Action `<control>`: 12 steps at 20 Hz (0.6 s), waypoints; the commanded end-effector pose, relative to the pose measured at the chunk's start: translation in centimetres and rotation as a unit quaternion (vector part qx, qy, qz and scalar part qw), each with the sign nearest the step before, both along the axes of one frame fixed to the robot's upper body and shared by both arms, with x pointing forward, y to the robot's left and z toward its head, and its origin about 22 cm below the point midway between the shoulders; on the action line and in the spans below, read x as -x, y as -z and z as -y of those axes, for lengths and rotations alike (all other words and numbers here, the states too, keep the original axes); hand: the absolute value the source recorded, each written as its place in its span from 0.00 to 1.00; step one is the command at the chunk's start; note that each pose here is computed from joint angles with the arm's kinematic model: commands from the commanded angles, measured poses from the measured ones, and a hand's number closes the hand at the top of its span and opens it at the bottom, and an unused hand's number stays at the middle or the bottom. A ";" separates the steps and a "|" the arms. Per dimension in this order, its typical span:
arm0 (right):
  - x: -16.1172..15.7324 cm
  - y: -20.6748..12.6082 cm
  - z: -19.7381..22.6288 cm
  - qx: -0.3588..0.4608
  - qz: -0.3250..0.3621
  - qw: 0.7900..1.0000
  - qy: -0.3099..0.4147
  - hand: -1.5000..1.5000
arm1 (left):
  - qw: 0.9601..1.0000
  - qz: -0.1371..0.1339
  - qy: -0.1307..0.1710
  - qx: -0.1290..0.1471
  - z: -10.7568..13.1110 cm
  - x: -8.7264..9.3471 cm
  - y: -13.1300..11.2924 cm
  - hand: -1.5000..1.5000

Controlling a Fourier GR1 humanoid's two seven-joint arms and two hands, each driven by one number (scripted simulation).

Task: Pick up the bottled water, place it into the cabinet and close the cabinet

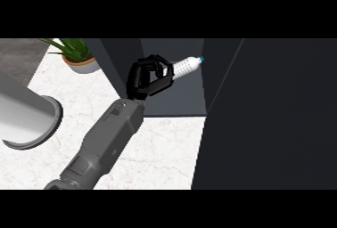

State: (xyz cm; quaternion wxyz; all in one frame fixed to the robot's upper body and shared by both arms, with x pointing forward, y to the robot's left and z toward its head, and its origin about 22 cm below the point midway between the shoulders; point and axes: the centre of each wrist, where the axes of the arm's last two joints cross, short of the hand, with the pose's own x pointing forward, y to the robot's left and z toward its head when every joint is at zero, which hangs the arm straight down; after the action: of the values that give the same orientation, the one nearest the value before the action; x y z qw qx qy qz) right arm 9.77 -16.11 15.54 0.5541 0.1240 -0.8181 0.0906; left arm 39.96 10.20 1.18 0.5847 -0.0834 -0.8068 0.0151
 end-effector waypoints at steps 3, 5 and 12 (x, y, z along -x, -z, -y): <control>2.2 -1.6 0.7 0.002 0.024 1.000 0.020 0.00 | 0.997 -0.009 0.048 0.052 -1.8 2.7 0.5 1.00; 1.5 -1.6 1.0 0.014 0.018 1.000 0.021 0.00 | 0.997 0.000 0.033 0.069 -0.3 5.1 1.0 1.00; 1.7 -1.6 0.9 0.026 0.025 0.999 -0.002 0.00 | 0.995 0.001 0.038 0.097 -4.0 11.8 1.3 1.00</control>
State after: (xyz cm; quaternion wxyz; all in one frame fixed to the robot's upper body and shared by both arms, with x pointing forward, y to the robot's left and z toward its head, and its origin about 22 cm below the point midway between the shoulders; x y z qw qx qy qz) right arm 9.44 -16.58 15.34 0.5566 0.1071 -0.8169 0.1063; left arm 31.78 12.21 -0.32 0.5763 -0.1696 -0.7976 0.0546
